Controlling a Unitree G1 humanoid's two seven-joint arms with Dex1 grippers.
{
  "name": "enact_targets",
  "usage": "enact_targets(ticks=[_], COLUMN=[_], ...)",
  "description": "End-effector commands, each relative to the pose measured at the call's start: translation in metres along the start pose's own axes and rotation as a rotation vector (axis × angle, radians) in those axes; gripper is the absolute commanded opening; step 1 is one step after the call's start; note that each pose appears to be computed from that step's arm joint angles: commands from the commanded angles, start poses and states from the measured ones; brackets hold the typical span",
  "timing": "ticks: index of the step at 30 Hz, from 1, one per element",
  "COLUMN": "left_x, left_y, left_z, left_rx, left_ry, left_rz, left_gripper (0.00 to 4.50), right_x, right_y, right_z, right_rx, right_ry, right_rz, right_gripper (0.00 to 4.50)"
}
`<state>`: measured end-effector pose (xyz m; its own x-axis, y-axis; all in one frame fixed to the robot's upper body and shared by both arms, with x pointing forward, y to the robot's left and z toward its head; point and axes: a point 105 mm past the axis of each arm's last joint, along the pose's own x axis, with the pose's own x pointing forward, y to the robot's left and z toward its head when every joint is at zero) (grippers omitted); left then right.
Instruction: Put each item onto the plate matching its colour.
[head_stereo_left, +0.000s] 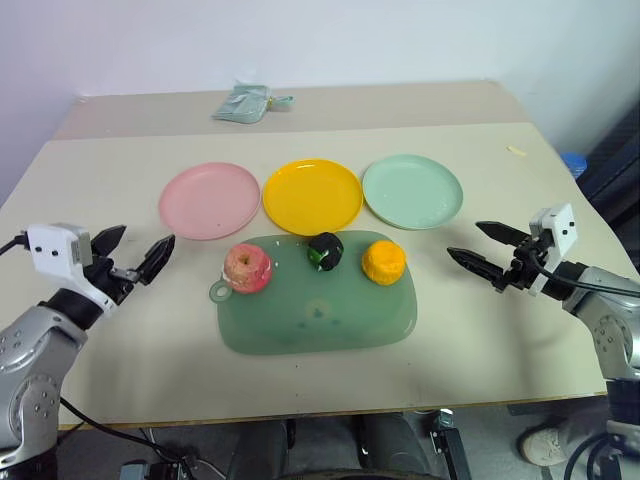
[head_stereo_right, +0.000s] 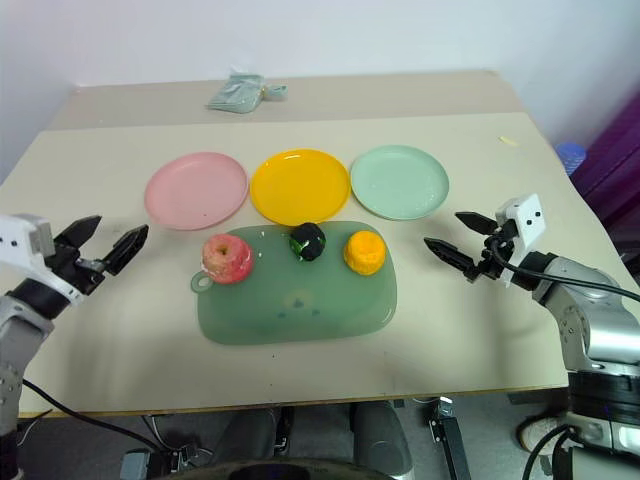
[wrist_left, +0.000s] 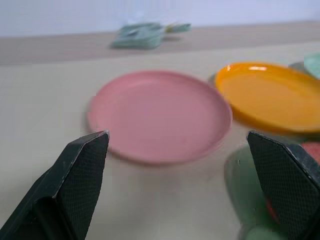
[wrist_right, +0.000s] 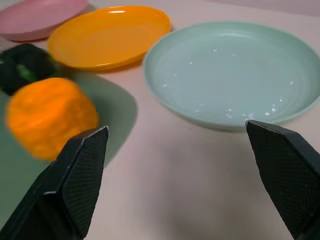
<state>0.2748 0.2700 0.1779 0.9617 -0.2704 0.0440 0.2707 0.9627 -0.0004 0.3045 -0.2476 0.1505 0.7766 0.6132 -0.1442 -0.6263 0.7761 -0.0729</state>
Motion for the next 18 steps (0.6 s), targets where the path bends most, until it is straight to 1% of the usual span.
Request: enact_targets(ticks=[1,4,6,8,9,11,14,18], left_x=[0.015,0.025,0.029,0.031,0.031,0.037,0.043,0.044], left_y=[-0.026,-0.057,-0.073,-0.082,-0.083,-0.084,-0.085,-0.089], left_z=[0.018,0.017,0.006,-0.015,-0.022,-0.03,-0.036,-0.05], left_rx=[-0.013,-0.001,0.048,0.137,0.172,0.21,0.22,0.229], left_ry=[-0.034,0.023,0.1,0.214,0.253,0.281,0.294,0.343], left_rz=[-0.17,-0.351,-0.453,-0.526,-0.547,-0.559,-0.566,-0.596], left_gripper=[4.5,4.5,4.5,4.5,4.5,4.5,4.5,4.5], right_x=[-0.003,-0.004,-0.003,-0.002,-0.001,0.0,0.002,0.004], right_y=[0.018,0.035,0.05,0.065,0.07,0.076,0.081,0.093], right_z=[0.031,0.04,0.042,0.042,0.042,0.041,0.04,0.041], right_rx=[-0.059,-0.059,-0.058,-0.058,-0.056,-0.05,-0.046,-0.043], right_ry=[-0.073,-0.079,-0.074,-0.069,-0.068,-0.067,-0.065,-0.062], right_rz=[0.058,0.129,0.182,0.229,0.24,0.248,0.255,0.291], right_gripper=[4.46,4.46,4.46,4.46,4.46,4.46,4.46,4.46])
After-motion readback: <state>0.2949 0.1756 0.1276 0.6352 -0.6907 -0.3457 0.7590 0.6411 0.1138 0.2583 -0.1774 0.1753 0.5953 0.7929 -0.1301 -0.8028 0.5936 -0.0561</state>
